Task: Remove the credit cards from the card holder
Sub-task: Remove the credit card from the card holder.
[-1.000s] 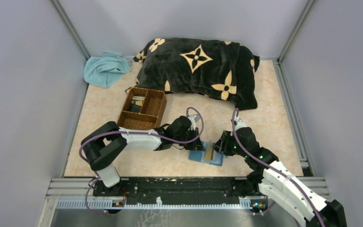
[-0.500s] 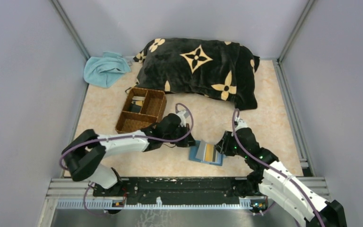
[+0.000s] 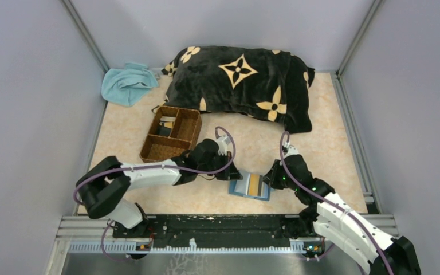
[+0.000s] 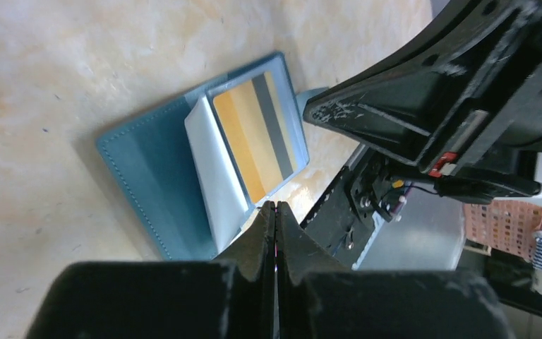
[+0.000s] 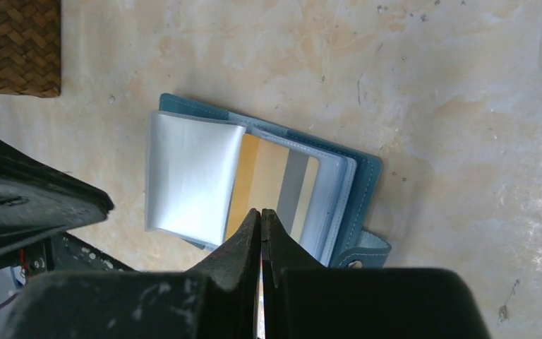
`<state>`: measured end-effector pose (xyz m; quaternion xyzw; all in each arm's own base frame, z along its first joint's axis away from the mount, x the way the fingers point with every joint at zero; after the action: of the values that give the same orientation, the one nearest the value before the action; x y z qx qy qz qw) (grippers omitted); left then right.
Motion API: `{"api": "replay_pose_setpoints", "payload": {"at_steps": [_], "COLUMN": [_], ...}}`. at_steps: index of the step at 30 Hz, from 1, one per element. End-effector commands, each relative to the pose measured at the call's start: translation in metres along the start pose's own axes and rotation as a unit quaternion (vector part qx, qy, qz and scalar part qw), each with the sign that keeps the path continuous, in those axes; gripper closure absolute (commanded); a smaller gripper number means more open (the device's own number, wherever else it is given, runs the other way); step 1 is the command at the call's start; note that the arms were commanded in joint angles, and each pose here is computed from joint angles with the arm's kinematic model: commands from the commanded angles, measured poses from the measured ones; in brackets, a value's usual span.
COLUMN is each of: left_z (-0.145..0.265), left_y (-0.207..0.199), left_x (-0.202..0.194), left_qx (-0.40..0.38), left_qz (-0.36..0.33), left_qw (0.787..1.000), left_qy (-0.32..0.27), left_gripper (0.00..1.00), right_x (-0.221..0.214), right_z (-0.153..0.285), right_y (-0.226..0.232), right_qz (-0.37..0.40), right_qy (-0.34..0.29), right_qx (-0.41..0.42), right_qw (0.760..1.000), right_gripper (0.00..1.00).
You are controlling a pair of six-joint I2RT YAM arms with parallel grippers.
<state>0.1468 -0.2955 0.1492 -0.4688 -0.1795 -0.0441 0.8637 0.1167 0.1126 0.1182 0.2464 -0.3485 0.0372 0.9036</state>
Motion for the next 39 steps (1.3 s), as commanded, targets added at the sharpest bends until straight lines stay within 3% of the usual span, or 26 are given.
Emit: {"api": "replay_pose_setpoints", "payload": {"at_steps": [1, 7, 12, 16, 18, 24, 33, 39], "left_z": [-0.017, -0.03, -0.039, -0.043, -0.044, -0.053, -0.067, -0.071], "left_y": [0.0, 0.017, 0.028, 0.036, 0.039, 0.044, 0.04, 0.035], "left_x": [-0.008, -0.018, -0.023, -0.026, -0.028, -0.032, -0.044, -0.046], "left_qx": [-0.046, -0.026, -0.01, 0.004, 0.009, 0.018, -0.044, -0.06], "left_qz": [0.023, 0.036, 0.045, 0.053, 0.056, 0.057, 0.037, 0.04], "left_qw": [0.998, 0.997, 0.997, 0.996, 0.996, 0.995, 0.995, 0.994], "left_qy": [0.03, 0.057, 0.07, 0.074, 0.074, 0.077, 0.076, 0.077], "left_gripper": [0.95, 0.79, 0.73, 0.5, 0.44, 0.42, 0.4, 0.44], "right_x": [0.0, -0.011, -0.015, -0.016, -0.016, -0.017, -0.019, -0.023], "right_z": [-0.005, -0.007, -0.011, -0.011, -0.011, -0.013, -0.014, -0.016], "right_y": [0.0, -0.011, -0.015, -0.015, -0.015, -0.015, -0.014, -0.015], "right_qz": [-0.012, -0.015, -0.019, -0.02, -0.021, -0.018, -0.02, -0.023], "right_qy": [-0.013, -0.001, 0.015, 0.018, 0.016, 0.02, 0.025, 0.029], "right_qx": [0.003, -0.036, -0.052, -0.055, -0.053, -0.051, -0.039, -0.034], "right_qw": [1.0, 0.999, 0.998, 0.998, 0.998, 0.998, 0.999, 0.999], "right_gripper": [1.0, 1.0, 1.0, 1.0, 1.0, 1.0, 1.0, 1.0]}}
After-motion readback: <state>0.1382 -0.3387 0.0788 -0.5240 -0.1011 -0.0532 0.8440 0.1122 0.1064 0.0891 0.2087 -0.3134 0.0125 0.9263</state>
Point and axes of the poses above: each gripper's point midway between its finger pads, its own z axis back along the fingers, its own y axis along the line the jaws close on, x = y × z, the point moved 9 cm from there along z, back along the fingers, and after that the axes turned 11 degrees about z, right-handed, at the moved point
